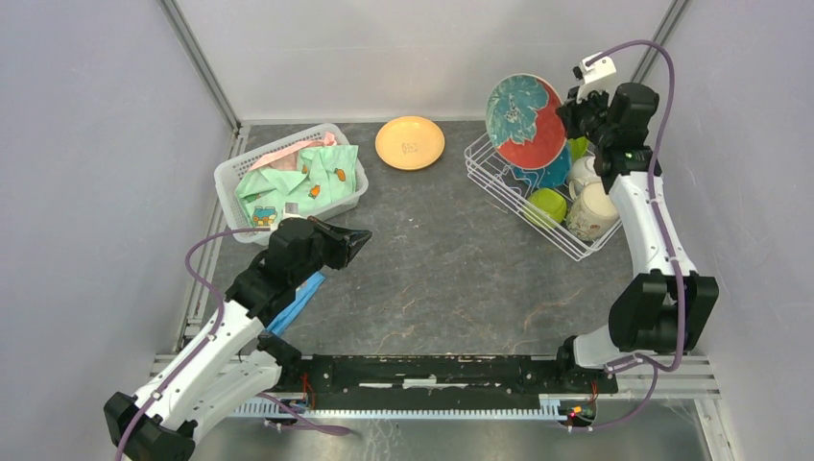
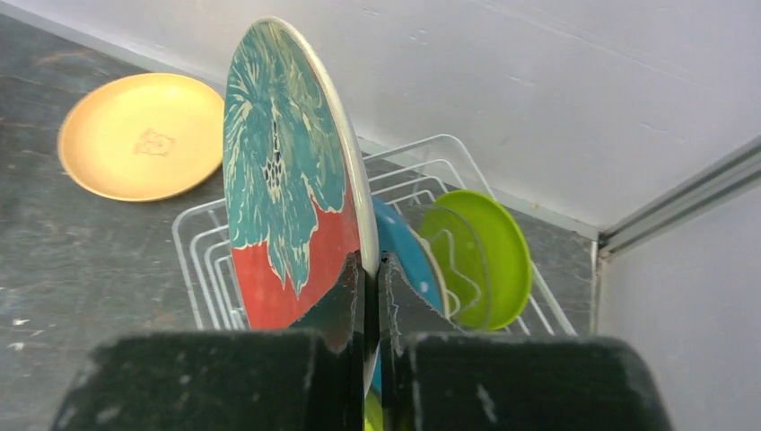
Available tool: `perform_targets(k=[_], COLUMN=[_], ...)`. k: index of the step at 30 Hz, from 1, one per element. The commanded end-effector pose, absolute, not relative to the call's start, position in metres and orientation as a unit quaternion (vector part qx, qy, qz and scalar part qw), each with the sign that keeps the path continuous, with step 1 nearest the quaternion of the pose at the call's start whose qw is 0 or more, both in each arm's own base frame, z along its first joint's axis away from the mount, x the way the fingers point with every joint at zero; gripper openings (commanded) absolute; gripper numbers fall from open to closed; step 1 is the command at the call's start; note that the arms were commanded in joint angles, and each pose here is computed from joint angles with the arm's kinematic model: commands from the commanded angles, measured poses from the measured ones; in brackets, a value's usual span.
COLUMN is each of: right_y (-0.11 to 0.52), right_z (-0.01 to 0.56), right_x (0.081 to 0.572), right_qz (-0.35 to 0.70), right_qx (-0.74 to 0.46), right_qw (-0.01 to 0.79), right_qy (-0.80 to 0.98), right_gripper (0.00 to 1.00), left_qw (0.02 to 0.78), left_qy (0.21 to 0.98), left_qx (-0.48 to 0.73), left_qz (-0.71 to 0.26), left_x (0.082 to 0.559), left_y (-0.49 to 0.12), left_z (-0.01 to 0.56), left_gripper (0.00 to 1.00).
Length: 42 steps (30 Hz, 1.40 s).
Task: Load the mixed dishes into the dish rack
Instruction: Insert the plate into the dish rack.
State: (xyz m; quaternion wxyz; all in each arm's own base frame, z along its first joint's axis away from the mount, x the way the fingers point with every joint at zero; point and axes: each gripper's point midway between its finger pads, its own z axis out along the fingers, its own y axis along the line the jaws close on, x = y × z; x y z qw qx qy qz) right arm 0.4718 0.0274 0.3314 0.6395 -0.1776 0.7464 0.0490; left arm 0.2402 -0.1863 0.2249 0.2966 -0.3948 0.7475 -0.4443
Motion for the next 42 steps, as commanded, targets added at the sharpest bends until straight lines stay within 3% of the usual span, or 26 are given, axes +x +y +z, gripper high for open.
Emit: perform_targets(k=[1, 12, 23, 37, 42], right_y=[0.017, -0.003, 0.004, 0.004, 0.002], right_z=[0.446, 0.412, 0.351, 0.315, 0.309], right_x=[0.482, 0.483, 0.486, 0.485, 0.489], right_qz=[-0.022, -0.108, -0.103, -0.113, -0.114], right_qx=[-0.221, -0.246, -0.296, -0.311, -0.304], right_qw=[0.755, 0.739, 0.705, 0.701, 0.700], right_qy=[0.616, 0.617, 0.636, 0.632, 0.636], right_gripper=[0.00, 0.00, 0.00, 0.00, 0.07], left_qw=[0.291, 0.289, 0.285, 0.283, 0.284], left_qy=[0.744, 0.747, 0.751, 0.752, 0.752], left_qx=[-0.400, -0.404, -0.405, -0.404, -0.405], left_qz=[-0.450, -0.442, -0.438, -0.436, -0.436], left_x=[0.239, 0.241, 0.242, 0.242, 0.242], left_y=[-0.187, -0.188, -0.188, -0.189, -0.189], left_z=[0.226, 0.222, 0.218, 0.216, 0.217], left_gripper=[0.02, 0.02, 0.02, 0.02, 0.02])
